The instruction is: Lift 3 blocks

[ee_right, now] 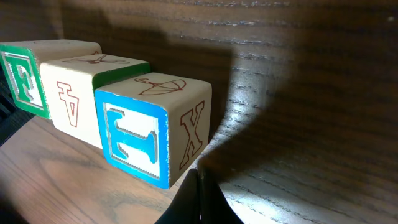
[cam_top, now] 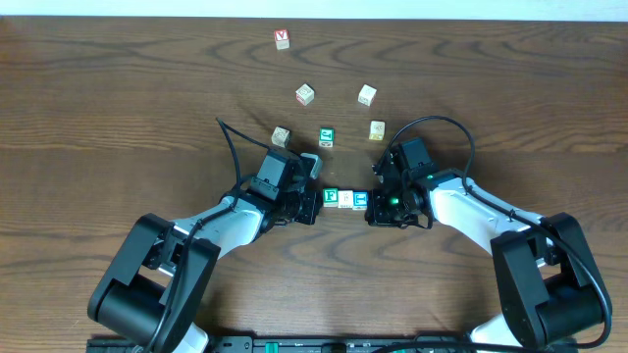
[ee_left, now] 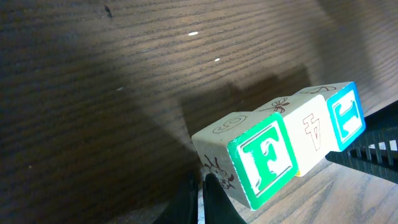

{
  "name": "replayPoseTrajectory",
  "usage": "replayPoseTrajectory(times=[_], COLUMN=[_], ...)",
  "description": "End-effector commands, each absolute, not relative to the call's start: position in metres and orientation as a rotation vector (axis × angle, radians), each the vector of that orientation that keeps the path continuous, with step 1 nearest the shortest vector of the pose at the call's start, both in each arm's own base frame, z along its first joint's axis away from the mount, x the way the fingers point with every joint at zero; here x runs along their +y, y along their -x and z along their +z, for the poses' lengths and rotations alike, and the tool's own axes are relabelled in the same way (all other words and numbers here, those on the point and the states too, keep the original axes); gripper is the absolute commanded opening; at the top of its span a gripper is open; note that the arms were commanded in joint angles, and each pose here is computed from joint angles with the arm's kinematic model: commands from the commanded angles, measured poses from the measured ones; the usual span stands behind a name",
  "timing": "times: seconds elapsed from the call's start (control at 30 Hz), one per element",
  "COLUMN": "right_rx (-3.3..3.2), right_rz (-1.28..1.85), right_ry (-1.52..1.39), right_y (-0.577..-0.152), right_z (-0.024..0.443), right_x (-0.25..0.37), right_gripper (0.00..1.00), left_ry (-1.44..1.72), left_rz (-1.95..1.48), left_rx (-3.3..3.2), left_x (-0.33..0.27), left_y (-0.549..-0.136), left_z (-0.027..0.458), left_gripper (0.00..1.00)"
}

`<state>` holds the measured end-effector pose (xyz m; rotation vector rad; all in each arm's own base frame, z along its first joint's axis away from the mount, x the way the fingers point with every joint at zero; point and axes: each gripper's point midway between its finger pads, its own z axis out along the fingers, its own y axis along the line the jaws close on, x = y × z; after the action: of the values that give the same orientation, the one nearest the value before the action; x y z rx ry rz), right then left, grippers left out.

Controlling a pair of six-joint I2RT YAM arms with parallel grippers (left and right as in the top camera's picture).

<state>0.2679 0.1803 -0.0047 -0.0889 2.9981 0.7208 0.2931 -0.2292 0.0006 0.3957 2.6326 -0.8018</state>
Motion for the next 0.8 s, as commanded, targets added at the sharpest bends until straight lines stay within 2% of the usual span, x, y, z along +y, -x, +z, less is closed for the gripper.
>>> replayPoseTrajectory(times=[0.0, 0.77], right_rx=[3.034, 2.996], right_rz=[0.635, 0.611], right_ry=[0.102, 0.217], right_y=[-0.261, -0.259], right_z=[-0.019, -0.018], right_x=[0.172, 0.191], right_gripper=[0.01, 0.01], left_ry=[-0.416, -0.391], left_rz=[-0.78, -0.7], left_rx=[2.649, 2.657], left_x=[-0.228, -0.22], left_y=[-0.291, -0.296], left_z=[-0.005, -0.009], left_gripper=[0.07, 0.08])
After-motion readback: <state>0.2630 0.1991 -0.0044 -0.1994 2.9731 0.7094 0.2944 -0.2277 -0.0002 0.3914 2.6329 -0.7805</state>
